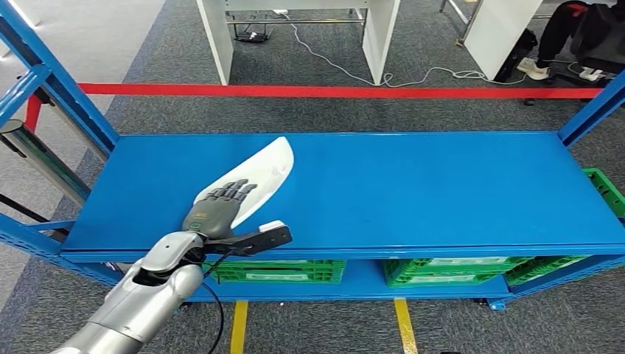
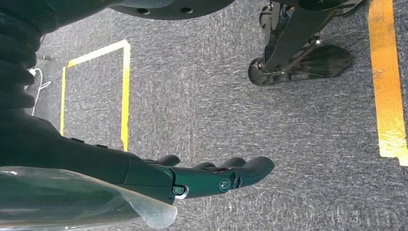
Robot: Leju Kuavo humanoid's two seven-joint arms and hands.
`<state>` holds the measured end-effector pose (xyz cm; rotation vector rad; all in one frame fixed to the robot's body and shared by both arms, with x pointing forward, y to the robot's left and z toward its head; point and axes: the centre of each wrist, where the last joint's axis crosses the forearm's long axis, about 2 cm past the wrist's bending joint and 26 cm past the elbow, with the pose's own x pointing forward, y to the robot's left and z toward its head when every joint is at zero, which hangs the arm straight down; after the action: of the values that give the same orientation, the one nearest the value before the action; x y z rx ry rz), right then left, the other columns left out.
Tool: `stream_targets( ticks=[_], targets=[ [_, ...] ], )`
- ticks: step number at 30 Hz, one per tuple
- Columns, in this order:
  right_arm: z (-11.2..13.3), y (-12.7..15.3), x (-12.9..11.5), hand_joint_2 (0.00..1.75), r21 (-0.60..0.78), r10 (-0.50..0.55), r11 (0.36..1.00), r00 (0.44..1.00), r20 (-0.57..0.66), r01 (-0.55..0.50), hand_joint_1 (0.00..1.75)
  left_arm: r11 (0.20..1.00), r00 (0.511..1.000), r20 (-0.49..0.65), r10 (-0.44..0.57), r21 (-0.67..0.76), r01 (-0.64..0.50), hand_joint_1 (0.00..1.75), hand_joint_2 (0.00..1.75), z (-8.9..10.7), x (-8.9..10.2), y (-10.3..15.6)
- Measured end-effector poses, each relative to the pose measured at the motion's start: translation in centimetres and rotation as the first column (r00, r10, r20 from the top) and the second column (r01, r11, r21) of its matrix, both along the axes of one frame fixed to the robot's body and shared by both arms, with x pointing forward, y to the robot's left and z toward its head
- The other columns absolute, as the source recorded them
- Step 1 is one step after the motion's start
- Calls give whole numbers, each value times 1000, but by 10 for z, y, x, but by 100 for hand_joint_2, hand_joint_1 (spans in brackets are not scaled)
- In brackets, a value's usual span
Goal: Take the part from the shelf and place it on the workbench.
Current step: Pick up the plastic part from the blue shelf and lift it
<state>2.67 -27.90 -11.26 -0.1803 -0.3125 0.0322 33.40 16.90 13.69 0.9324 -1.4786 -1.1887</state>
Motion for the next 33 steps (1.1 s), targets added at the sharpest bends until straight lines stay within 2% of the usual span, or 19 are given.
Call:
stream_targets(
  ticks=[1,2,3,16,33],
  targets=[
    [0,0,0,175,0,2,1000,1000,0,-2,0,1000,1000,-2,4,6,-4,137,175,0,1,-1],
    [0,0,0,175,-1,3,1000,1000,0,-3,0,1000,1000,-4,9,13,-8,168,175,-1,1,-1],
    [0,0,0,175,-1,4,1000,1000,0,-4,0,1000,1000,-7,12,19,-11,174,175,-1,1,-1],
    [0,0,0,175,-2,6,1000,1000,-2,-6,0,999,1000,-20,19,44,-18,175,175,-5,2,-1],
    [0,0,0,175,-1,3,1000,1000,3,-3,0,1000,998,54,-22,13,21,175,175,-3,-3,-1]
  ],
)
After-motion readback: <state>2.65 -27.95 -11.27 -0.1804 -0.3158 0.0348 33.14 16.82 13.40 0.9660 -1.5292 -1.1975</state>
